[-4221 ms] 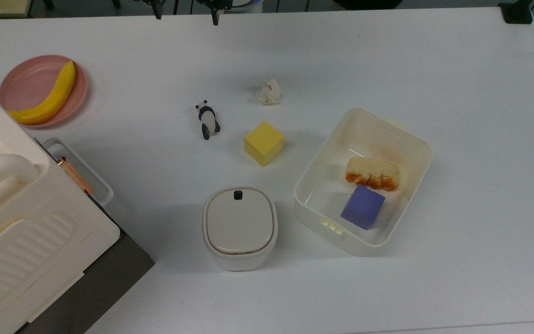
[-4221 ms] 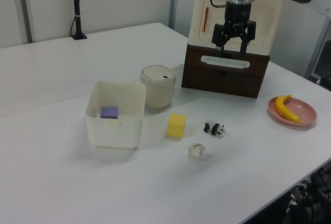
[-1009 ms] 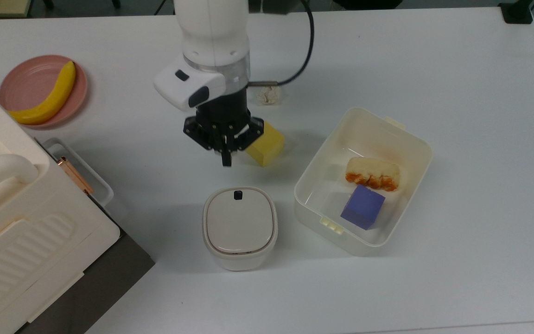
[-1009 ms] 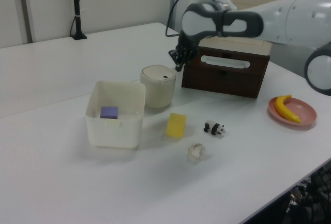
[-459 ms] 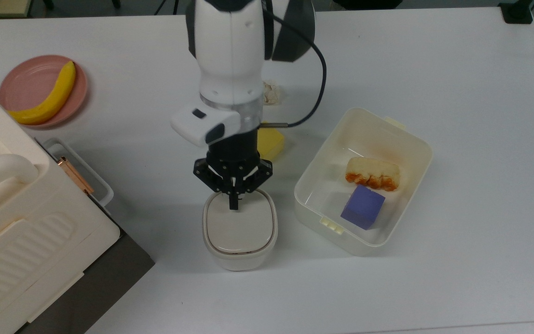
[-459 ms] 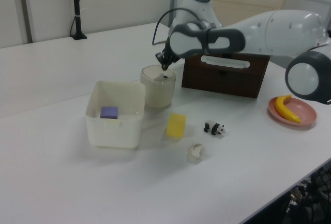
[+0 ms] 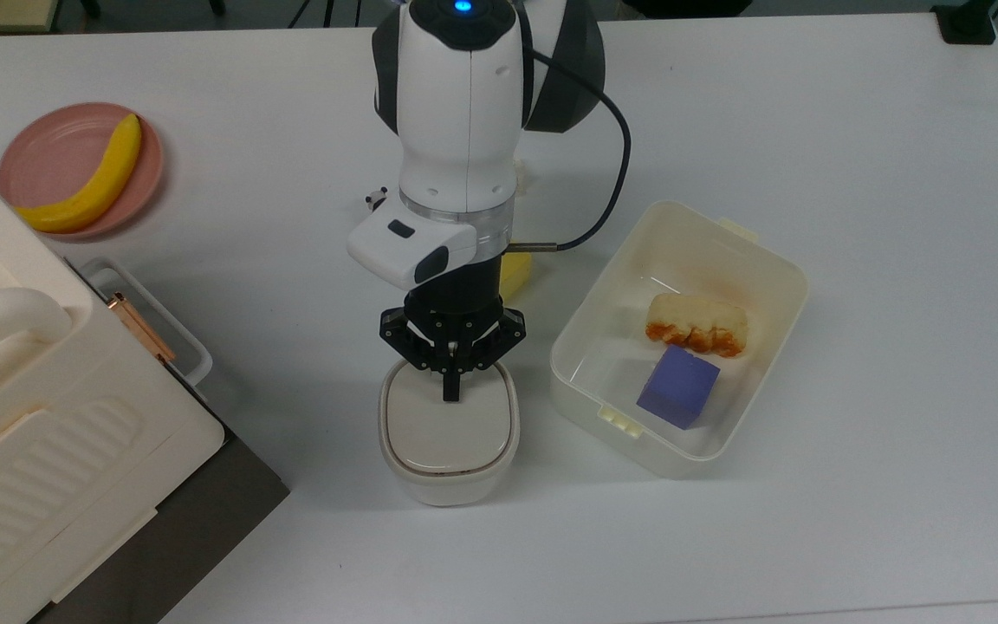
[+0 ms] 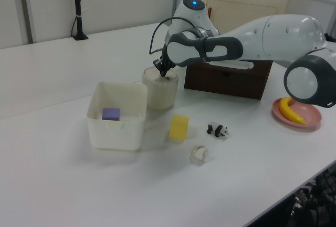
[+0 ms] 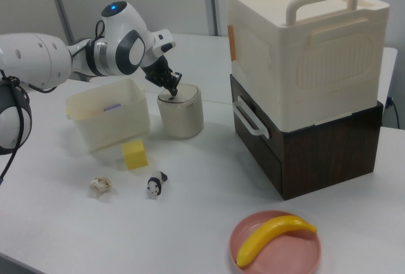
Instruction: Open the trash can
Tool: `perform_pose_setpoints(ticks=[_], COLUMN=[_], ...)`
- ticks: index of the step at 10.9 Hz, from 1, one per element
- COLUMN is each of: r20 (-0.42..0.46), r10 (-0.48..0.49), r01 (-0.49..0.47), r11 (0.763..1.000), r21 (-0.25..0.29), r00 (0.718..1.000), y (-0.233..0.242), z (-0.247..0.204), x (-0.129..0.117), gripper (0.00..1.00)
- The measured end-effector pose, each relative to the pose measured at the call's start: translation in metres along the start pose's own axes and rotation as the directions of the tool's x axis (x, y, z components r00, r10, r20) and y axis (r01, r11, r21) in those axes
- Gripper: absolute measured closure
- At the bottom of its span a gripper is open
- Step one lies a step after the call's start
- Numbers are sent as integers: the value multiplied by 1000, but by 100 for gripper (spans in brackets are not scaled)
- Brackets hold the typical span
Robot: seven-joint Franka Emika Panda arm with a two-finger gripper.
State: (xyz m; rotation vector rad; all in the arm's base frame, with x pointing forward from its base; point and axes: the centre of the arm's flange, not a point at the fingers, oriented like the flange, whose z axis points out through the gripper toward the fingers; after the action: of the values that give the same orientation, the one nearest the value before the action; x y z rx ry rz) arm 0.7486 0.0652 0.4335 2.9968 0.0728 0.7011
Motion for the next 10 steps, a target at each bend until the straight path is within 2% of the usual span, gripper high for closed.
perform_pose_setpoints(ticks=[1,3,5,6,8,9,10], r20=[-2,66,159,209,340,387,403], r10=[5,26,43,40,7,-12,-30], r01=[-5,-24,-36,-31,1,19,34], r11=[1000,999,998,998,1000,1000,999], r21=[-3,-26,-49,-50,-25,-13,-4], r00=[1000,998,986,977,940,922,915], y=[2,18,33,40,56,64,69], z=[-11,-57,-105,-123,-163,-184,-200], x=[3,6,-4,-13,-40,-51,-58], gripper=[99,98,93,86,58,41,25])
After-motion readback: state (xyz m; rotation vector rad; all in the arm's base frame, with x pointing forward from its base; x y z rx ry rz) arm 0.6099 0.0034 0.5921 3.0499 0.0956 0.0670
